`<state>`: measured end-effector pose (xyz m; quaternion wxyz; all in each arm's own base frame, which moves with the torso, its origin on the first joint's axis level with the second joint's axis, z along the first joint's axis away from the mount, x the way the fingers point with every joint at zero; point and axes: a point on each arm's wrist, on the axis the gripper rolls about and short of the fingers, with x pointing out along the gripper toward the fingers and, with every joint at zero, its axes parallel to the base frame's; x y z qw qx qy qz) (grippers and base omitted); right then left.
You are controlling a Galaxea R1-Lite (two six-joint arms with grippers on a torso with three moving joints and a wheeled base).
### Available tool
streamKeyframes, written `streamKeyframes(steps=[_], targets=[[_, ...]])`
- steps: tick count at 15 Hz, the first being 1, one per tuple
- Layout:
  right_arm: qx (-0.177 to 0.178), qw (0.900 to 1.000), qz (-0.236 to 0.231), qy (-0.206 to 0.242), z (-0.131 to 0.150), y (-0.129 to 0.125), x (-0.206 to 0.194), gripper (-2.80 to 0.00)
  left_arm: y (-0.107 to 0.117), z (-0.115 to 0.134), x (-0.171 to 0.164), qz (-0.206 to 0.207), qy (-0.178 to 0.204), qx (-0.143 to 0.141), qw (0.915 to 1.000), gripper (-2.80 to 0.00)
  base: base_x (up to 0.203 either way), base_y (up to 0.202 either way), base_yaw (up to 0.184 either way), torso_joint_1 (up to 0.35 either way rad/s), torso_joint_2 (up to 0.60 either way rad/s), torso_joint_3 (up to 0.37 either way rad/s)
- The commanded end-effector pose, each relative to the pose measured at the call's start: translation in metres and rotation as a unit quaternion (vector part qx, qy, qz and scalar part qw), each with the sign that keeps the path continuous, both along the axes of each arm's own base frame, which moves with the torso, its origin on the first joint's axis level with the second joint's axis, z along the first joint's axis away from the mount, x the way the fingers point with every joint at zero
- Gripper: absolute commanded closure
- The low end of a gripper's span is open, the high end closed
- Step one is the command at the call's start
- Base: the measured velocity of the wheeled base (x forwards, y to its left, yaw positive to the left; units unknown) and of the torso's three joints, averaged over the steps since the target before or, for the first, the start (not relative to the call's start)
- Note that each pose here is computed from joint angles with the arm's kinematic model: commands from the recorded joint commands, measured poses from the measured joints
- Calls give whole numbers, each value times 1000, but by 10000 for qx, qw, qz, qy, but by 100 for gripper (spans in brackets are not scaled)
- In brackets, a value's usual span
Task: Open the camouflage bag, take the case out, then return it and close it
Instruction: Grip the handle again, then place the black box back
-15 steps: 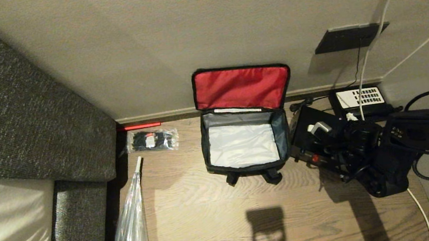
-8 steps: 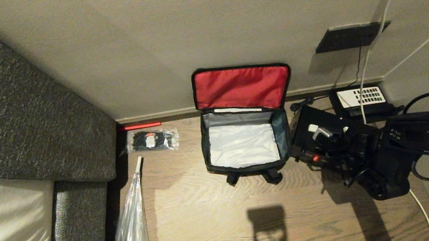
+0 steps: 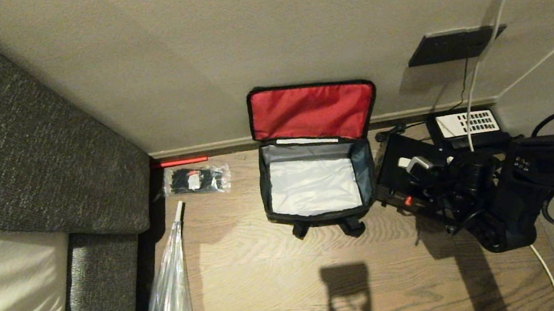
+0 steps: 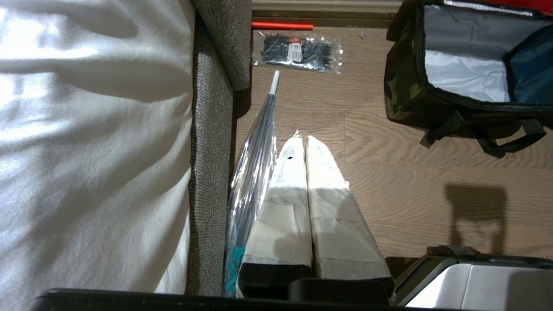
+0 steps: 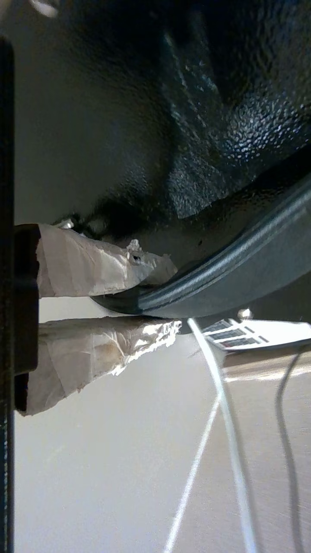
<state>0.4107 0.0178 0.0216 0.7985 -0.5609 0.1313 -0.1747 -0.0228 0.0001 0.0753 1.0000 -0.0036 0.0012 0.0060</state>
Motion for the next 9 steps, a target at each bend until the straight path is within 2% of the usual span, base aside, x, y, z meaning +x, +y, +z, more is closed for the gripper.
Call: streamKeyframes(steps=[1, 9], targets=[[-6, 9996, -11, -269, 36, -1, -17, 0, 0, -1, 0, 1, 11, -2, 10000, 0, 0, 0, 0, 0, 0, 0], [-16, 9996, -16, -269, 114, -6, -76, 0, 0, -1, 0, 7, 11, -2, 10000, 0, 0, 0, 0, 0, 0, 0]])
